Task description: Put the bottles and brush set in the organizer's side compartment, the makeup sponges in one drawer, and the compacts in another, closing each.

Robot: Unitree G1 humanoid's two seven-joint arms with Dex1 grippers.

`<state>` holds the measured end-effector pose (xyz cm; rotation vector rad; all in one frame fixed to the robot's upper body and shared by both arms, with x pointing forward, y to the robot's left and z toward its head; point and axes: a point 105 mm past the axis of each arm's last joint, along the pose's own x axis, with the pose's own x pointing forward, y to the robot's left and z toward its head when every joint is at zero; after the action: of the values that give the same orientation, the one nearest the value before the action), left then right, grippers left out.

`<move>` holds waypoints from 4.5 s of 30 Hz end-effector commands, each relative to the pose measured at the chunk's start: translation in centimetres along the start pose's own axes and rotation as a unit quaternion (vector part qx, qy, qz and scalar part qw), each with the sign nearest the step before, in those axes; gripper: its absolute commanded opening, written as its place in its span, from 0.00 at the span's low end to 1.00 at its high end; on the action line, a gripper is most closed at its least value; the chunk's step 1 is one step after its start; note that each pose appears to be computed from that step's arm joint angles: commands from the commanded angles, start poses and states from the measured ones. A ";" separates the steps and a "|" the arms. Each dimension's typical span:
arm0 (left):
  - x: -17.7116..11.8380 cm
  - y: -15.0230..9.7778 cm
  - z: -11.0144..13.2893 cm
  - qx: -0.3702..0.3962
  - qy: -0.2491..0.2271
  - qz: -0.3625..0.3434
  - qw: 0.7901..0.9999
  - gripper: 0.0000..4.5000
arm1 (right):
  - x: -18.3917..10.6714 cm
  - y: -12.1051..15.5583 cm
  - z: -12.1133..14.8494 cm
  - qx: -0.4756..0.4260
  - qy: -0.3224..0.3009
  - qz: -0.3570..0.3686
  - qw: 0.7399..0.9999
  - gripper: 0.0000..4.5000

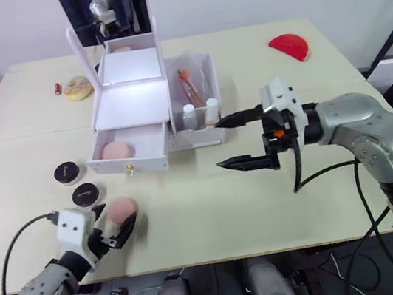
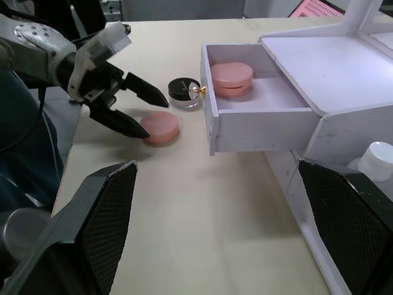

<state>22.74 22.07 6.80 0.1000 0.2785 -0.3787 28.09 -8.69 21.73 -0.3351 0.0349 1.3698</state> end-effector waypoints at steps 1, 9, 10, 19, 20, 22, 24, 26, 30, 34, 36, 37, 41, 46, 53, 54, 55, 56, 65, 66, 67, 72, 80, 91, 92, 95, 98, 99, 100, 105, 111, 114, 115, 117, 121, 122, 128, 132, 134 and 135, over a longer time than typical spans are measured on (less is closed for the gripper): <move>0.3 -0.1 0.0 0.014 -0.007 0.007 1.000 0.99 | 0.1 0.0 1.1 -0.022 -0.008 0.002 1.000 1.00; 1.0 0.0 -0.6 -0.009 -0.008 -0.002 1.000 0.99 | 0.2 -0.1 1.0 -0.001 -0.015 -0.007 1.000 1.00; 1.1 -0.1 -0.7 -0.008 -0.006 -0.006 1.000 0.99 | 0.2 -0.2 0.9 0.004 -0.013 -0.010 1.000 1.00; 1.4 -0.7 -0.9 -0.014 -0.008 -0.021 1.000 0.81 | 0.2 0.2 1.4 0.002 -0.019 -0.003 1.000 1.00; 1.5 -0.7 -1.0 -0.014 -0.007 -0.023 1.000 0.81 | 0.2 0.3 1.5 -0.001 -0.018 -0.002 1.000 1.00; 1.6 -0.8 -1.0 -0.014 -0.007 -0.026 1.000 0.81 | 0.2 0.3 1.5 -0.001 -0.017 -0.003 1.000 1.00; 1.7 -0.9 -1.1 -0.015 -0.007 -0.029 0.999 0.81 | 0.1 0.3 1.6 0.006 -0.018 -0.007 1.000 1.00; 1.7 -0.9 -1.0 -0.015 -0.008 -0.031 0.999 0.81 | 0.0 0.2 1.4 0.007 -0.014 -0.013 1.000 1.00; 1.8 -1.0 -0.9 -0.019 -0.014 -0.034 0.999 0.81 | -0.2 0.1 1.3 0.008 -0.009 -0.018 1.000 1.00; 1.4 -1.3 -0.1 -0.020 -0.031 -0.040 0.999 0.81 | -0.3 0.1 1.2 0.005 -0.005 -0.019 1.000 1.00; 0.9 -1.3 0.8 -0.018 -0.045 -0.043 0.998 0.81 | -0.4 0.0 1.1 0.003 -0.003 -0.020 1.000 1.00; 0.5 -1.2 1.3 -0.015 -0.052 -0.044 0.998 0.81 | -0.5 0.0 1.1 0.002 -0.002 -0.020 1.000 1.00; -2.0 -0.6 4.0 0.006 -0.069 -0.054 0.996 0.81 | -0.9 -0.2 0.8 0.000 0.004 -0.025 1.000 1.00; -5.3 1.1 6.4 0.023 -0.057 -0.064 0.996 0.81 | -1.4 -0.5 0.4 0.001 0.008 -0.033 0.999 1.00; -6.7 4.5 11.0 0.049 -0.078 -0.058 0.994 0.81 | -1.8 -0.6 0.0 0.002 0.014 -0.040 0.999 1.00; -6.5 4.7 12.0 0.056 -0.085 -0.066 0.993 0.81 | -1.9 -0.7 0.0 0.001 0.014 -0.045 0.999 1.00; -6.2 4.9 13.0 0.063 -0.094 -0.079 0.990 0.81 | -2.2 -0.9 0.0 0.000 0.015 -0.050 0.999 1.00; -5.8 5.2 14.1 0.069 -0.102 -0.087 0.989 0.81 | -2.5 -1.1 0.1 -0.001 0.017 -0.057 0.998 1.00; -4.0 4.3 12.4 0.047 -0.057 -0.163 0.984 0.81 | -3.2 -1.0 -0.2 -0.004 0.023 -0.083 0.996 1.00; -3.8 3.8 11.7 0.036 -0.055 -0.166 0.984 0.81 | -3.2 -1.0 -0.2 -0.003 0.023 -0.084 0.996 1.00; -3.8 3.5 11.3 0.030 -0.054 -0.168 0.984 0.81 | -3.2 -0.9 -0.2 -0.002 0.022 -0.084 0.996 1.00; -3.0 1.8 8.3 0.013 -0.035 -0.167 0.985 1.00 | -3.0 -0.9 -0.3 0.000 0.023 -0.085 0.996 1.00; 0.4 1.0 3.1 0.008 -0.003 -0.132 0.991 1.00 | -2.8 -0.7 -0.2 0.003 0.023 -0.082 0.996 1.00; 1.9 -0.1 0.2 0.013 0.021 -0.146 0.989 1.00 | -2.9 -0.5 -0.1 0.004 0.027 -0.085 0.996 1.00; 2.0 -0.1 0.1 0.018 0.024 -0.145 0.989 1.00 | -2.9 -0.5 -0.1 0.005 0.027 -0.086 0.996 1.00; 2.1 -0.3 0.0 0.026 0.026 -0.150 0.988 1.00 | -2.9 -0.5 -0.2 0.005 0.028 -0.088 0.996 1.00; 2.3 -0.5 -0.1 0.029 0.027 -0.156 0.987 1.00 | -2.9 -0.5 -0.2 0.005 0.029 -0.089 0.996 1.00; 2.3 -0.6 -0.1 0.027 0.027 -0.157 0.987 1.00 | -2.9 -0.5 -0.2 0.005 0.029 -0.090 0.996 1.00; 2.3 -0.7 -0.2 0.024 0.027 -0.160 0.986 1.00 | -2.9 -0.5 -0.2 0.005 0.029 -0.090 0.996 1.00; 2.3 -1.0 -0.1 0.018 0.022 -0.163 0.986 1.00 | -2.9 -0.6 -0.4 0.005 0.030 -0.093 0.995 1.00; 2.2 -1.2 1.4 0.007 -0.005 -0.171 0.985 1.00 | -2.8 -0.5 -0.5 0.005 0.029 -0.095 0.995 1.00; 2.0 -1.4 2.0 0.006 -0.013 -0.179 0.984 1.00 | -2.8 -0.6 -0.5 0.005 0.028 -0.096 0.995 1.00; 1.9 -1.4 2.1 0.007 -0.013 -0.179 0.984 1.00 | -2.8 -0.6 -0.5 0.005 0.028 -0.096 0.995 1.00; 1.9 -1.3 2.1 0.012 -0.008 -0.179 0.984 1.00 | -2.7 -0.5 -0.6 0.004 0.028 -0.094 0.995 1.00; 1.8 -0.9 1.3 0.021 0.008 -0.168 0.985 1.00 | -2.7 -0.5 -0.5 0.004 0.026 -0.094 0.995 1.00; 1.8 -0.7 0.9 0.025 0.014 -0.164 0.986 1.00 | -2.7 -0.5 -0.4 0.004 0.025 -0.093 0.995 1.00; 1.7 -0.2 -0.3 0.038 0.031 -0.147 0.988 1.00 | -2.7 -0.6 -0.3 0.001 0.024 -0.093 0.995 1.00; 1.2 0.4 -0.5 0.033 0.032 -0.140 0.989 1.00 | -2.7 -0.7 -0.3 -0.001 0.025 -0.095 0.995 1.00; 1.0 0.5 -0.6 0.032 0.032 -0.139 0.989 0.88 | -2.7 -0.7 -0.3 -0.002 0.025 -0.095 0.995 1.00; 0.9 0.5 -0.6 0.032 0.033 -0.139 0.989 0.81 | -2.7 -0.7 -0.3 -0.003 0.025 -0.096 0.995 1.00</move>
<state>24.00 21.37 6.47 0.1340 0.3153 -0.6871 28.59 -11.83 20.78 -0.3367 0.1140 1.1638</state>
